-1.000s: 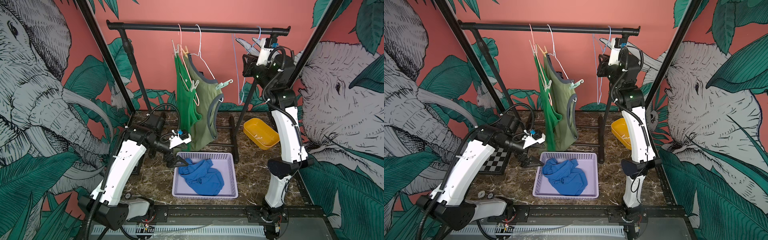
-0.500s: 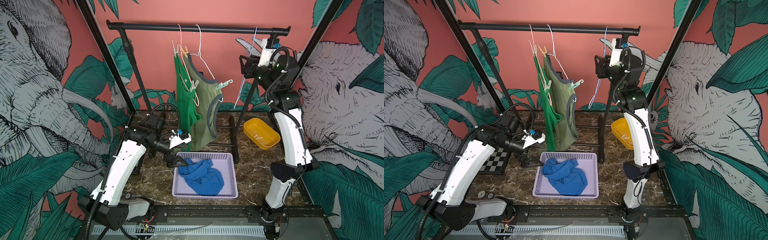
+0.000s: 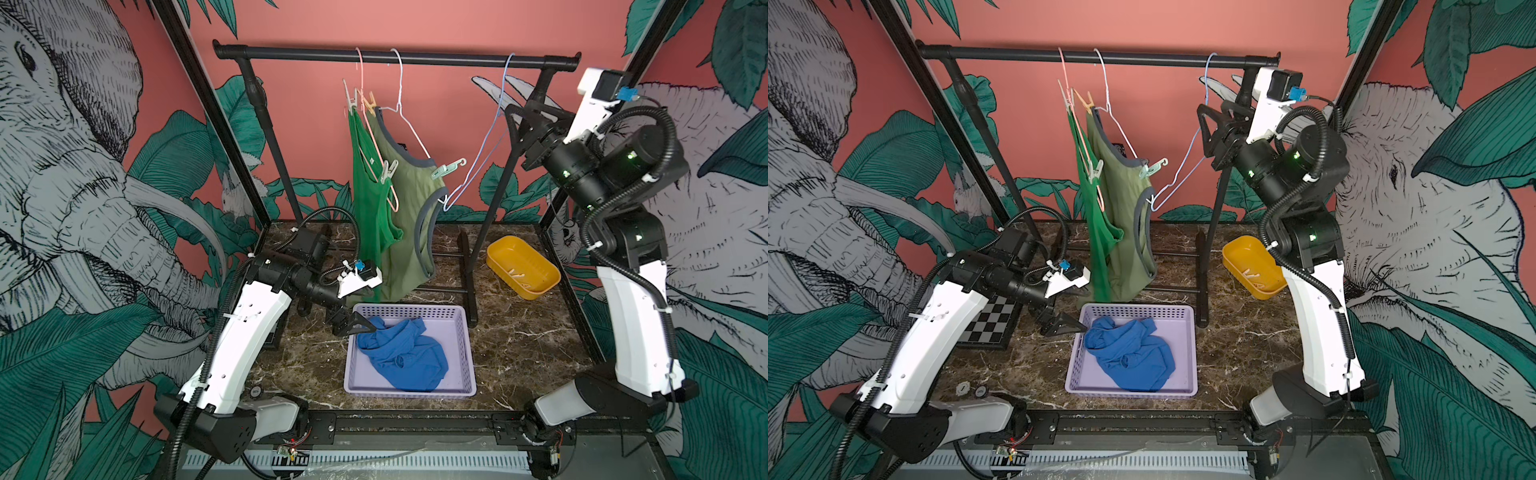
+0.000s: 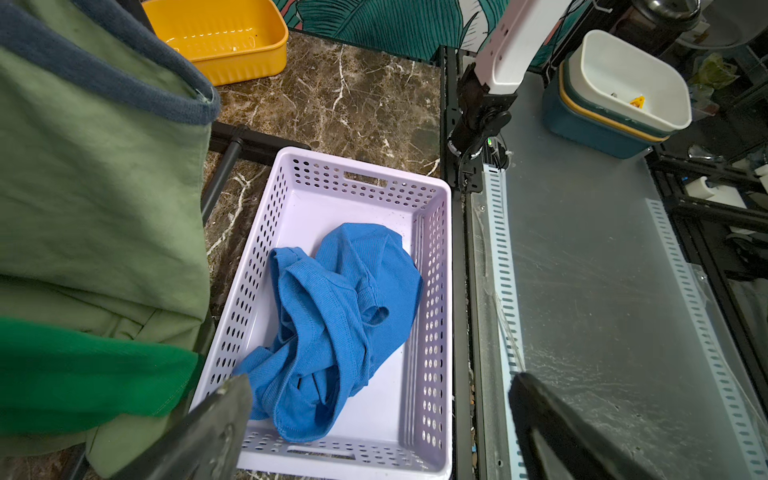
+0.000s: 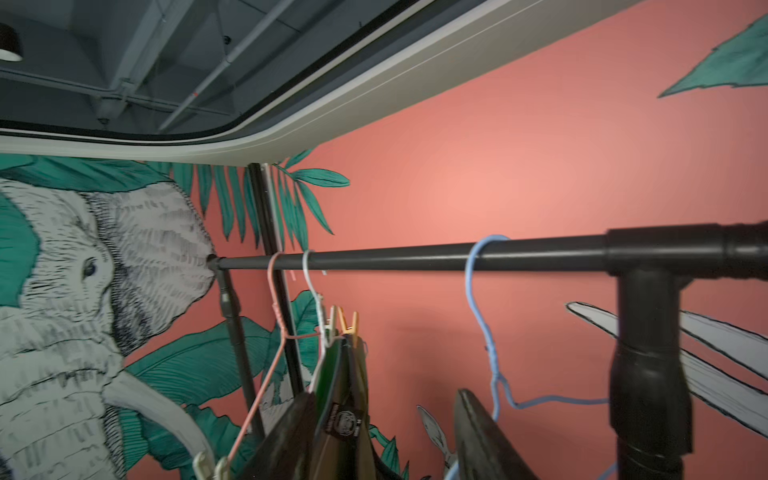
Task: Remove the clothespins securing tank tops to the hanger
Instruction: Place the hanger on the clothesline, then pick up the hanger from the clothesline.
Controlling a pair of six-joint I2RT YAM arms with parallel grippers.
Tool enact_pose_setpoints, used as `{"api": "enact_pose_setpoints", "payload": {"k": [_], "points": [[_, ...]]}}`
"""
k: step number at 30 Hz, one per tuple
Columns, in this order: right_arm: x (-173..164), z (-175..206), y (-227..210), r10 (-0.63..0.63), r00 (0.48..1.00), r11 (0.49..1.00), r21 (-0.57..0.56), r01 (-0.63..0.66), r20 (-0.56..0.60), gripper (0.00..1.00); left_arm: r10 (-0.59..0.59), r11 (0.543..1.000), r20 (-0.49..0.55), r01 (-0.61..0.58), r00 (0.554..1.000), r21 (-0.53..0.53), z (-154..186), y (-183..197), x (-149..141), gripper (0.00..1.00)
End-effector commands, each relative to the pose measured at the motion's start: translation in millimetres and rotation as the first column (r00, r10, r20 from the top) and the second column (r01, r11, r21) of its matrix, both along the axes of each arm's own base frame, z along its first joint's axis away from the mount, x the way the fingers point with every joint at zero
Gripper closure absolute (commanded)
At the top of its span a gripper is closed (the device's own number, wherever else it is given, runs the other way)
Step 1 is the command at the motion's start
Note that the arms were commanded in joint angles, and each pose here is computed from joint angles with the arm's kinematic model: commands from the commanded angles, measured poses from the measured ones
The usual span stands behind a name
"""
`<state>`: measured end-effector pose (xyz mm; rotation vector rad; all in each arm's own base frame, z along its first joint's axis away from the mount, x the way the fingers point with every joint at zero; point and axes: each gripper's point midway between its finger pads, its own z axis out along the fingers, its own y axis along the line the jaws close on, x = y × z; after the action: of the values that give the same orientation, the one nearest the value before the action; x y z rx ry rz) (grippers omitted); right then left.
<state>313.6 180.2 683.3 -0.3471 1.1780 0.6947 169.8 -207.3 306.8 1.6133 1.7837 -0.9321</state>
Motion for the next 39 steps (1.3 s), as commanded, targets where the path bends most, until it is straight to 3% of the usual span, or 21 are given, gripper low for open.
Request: {"api": "enact_pose_setpoints", "payload": {"k": [1, 7, 12, 22, 27, 39], "points": [[-19, -10, 39, 0.146, 0.989, 0.987, -0.073, -0.146, -0.007, 0.48, -0.009, 1.0, 0.029, 0.009, 1.0, -0.007, 6, 4, -7, 0.01], [-27, -28, 77, 0.198, 0.979, 0.968, -0.147, -0.204, -0.053, 0.48, -0.008, 1.0, 0.017, 0.008, 1.0, -0.012, 8, 3, -6, 0.01], [-18, -40, 76, 0.132, 0.987, 0.978, -0.149, -0.145, -0.094, 0.48, -0.008, 1.0, 0.019, 0.008, 1.0, -0.015, 8, 3, -8, 0.01], [-47, -75, 49, 0.09, 0.986, 0.986, -0.128, -0.108, -0.142, 0.5, -0.012, 1.0, 0.037, 0.013, 0.999, -0.023, 10, 5, -14, 0.01], [-37, -106, 60, 0.092, 0.968, 0.978, -0.162, -0.132, -0.235, 0.51, -0.008, 1.0, 0.05, 0.009, 0.999, -0.015, 9, 6, -13, 0.01], [-17, -113, 74, 0.086, 0.961, 0.979, -0.158, -0.131, -0.262, 0.51, -0.008, 1.0, 0.059, 0.01, 0.998, -0.024, 9, 7, -17, 0.01]]}}
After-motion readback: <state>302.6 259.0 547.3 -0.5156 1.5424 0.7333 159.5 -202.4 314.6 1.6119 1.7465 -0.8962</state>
